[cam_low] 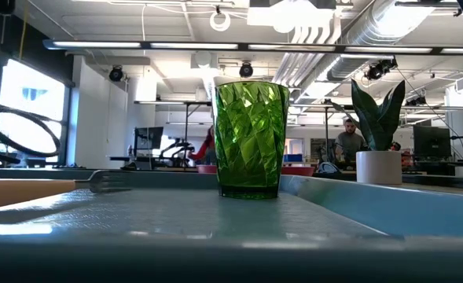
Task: Pick and place plate/cup/fork/spoon on tray
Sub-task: Put the orange fork on the blue serving tray to the bottom left of the green glass
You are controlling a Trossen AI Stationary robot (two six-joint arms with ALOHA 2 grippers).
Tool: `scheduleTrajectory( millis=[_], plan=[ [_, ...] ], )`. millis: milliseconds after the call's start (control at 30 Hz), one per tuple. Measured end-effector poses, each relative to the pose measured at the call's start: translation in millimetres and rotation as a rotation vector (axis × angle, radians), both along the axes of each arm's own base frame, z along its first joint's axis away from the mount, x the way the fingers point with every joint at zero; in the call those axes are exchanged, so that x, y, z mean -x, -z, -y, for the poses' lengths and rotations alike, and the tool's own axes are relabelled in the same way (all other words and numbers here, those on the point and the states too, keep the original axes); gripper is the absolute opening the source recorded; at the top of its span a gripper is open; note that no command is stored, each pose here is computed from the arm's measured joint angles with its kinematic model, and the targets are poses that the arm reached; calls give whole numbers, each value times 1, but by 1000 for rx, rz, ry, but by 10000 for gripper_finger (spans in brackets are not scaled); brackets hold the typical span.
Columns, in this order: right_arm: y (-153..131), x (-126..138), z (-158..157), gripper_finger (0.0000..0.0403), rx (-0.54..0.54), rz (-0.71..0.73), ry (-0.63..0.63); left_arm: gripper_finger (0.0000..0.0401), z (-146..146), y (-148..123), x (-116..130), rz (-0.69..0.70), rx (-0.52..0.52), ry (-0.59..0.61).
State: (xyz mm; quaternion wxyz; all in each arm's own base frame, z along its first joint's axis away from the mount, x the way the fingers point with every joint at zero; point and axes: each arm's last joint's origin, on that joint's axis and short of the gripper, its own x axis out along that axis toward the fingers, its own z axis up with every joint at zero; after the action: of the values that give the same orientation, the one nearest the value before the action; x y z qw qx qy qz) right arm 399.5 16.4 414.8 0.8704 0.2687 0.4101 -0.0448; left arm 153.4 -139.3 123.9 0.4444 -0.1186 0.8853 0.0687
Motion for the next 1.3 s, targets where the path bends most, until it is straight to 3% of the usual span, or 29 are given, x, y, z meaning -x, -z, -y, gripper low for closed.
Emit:
scheduleTrajectory(
  millis=[367, 600, 1300],
  plan=[
    [0, 0, 0, 149, 2, 1, -13, 76, -3, 9, -5, 6, -52, 12],
    [0, 0, 0, 149, 7, 1, -18, 76, -7, 11, -13, 66, 7, 40],
    [4, 5, 0, 149, 14, -64, -23, 76, -29, 11, -34, 155, 34, 52]
  ],
)
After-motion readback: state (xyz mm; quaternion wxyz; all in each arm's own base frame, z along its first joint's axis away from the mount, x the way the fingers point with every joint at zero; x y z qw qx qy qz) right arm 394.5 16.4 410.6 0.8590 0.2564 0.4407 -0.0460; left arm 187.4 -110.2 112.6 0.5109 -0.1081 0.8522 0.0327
